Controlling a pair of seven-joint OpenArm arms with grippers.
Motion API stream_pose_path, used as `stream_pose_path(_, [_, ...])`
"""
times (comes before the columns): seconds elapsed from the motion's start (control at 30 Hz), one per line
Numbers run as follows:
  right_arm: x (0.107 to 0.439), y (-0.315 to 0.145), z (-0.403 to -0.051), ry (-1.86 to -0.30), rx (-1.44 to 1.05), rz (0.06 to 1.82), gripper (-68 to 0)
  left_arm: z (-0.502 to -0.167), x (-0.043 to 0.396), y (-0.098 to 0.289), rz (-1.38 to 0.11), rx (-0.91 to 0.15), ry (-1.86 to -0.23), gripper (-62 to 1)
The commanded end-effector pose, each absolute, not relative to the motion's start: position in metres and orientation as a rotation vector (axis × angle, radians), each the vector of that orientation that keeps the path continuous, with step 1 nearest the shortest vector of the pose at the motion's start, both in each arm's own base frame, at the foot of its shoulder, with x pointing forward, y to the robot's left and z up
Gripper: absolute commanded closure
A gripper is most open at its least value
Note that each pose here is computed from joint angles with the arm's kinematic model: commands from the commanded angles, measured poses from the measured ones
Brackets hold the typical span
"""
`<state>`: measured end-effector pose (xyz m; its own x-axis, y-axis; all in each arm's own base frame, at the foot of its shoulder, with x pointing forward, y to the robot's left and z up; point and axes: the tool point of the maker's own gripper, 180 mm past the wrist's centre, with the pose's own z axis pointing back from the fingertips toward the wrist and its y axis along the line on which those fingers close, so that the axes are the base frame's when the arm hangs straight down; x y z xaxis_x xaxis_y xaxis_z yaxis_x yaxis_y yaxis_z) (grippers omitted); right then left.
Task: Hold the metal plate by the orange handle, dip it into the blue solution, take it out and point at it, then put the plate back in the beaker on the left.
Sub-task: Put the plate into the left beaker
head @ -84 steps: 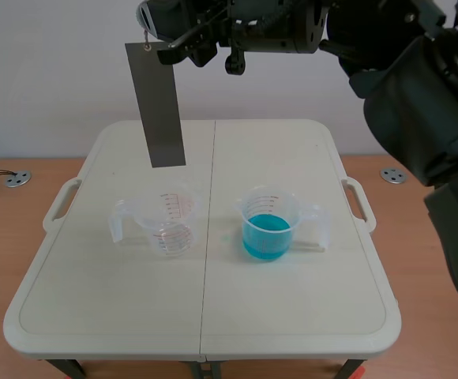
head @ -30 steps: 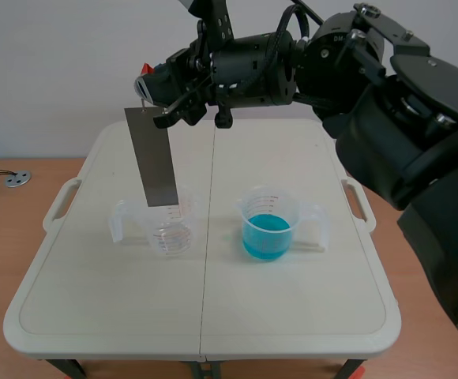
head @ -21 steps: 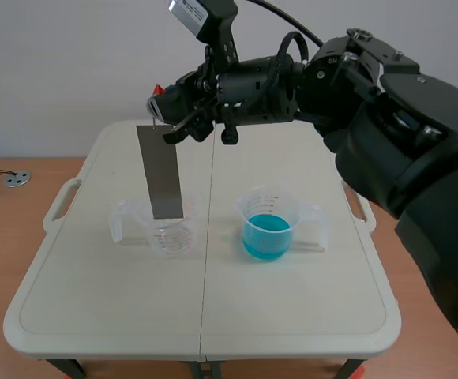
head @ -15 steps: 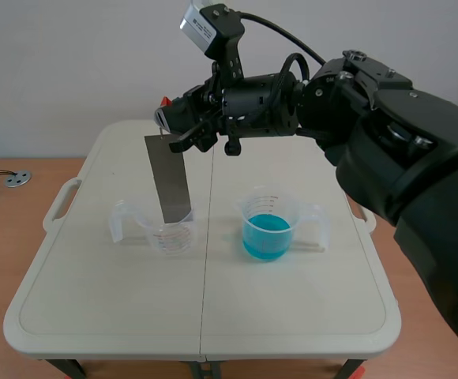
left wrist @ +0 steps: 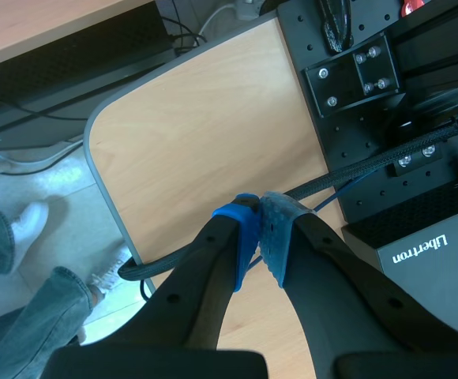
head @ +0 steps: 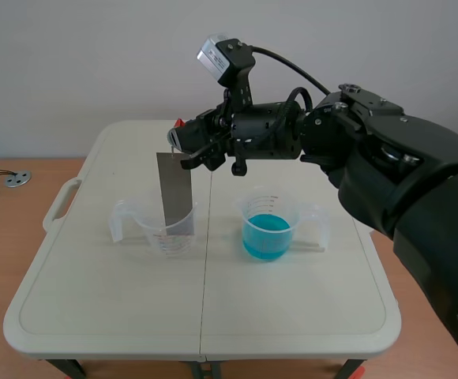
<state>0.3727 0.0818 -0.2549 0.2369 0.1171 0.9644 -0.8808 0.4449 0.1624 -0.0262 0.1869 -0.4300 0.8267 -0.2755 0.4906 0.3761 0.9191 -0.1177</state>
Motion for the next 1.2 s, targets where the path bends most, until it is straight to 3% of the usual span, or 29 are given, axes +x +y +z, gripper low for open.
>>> stream_pose_path(0.0, [0.378, 0.083, -0.239, -1.165, 0.870, 0.819, -1.3, -0.427, -0.025, 0.188, -0.350, -0.214, -0.496, -1.5])
stream_pose_path(0.97, [0.377, 0.079, -0.256, -1.129, 0.792, 0.878, -1.3, -0.431, -0.031, 0.191, -0.353, -0.200, -0.456, -1.5])
stream_pose_path(1.17, [0.377, 0.079, -0.256, -1.129, 0.791, 0.878, -11.8, -0.431, -0.031, 0.191, -0.353, -0.200, -0.456, -1.5])
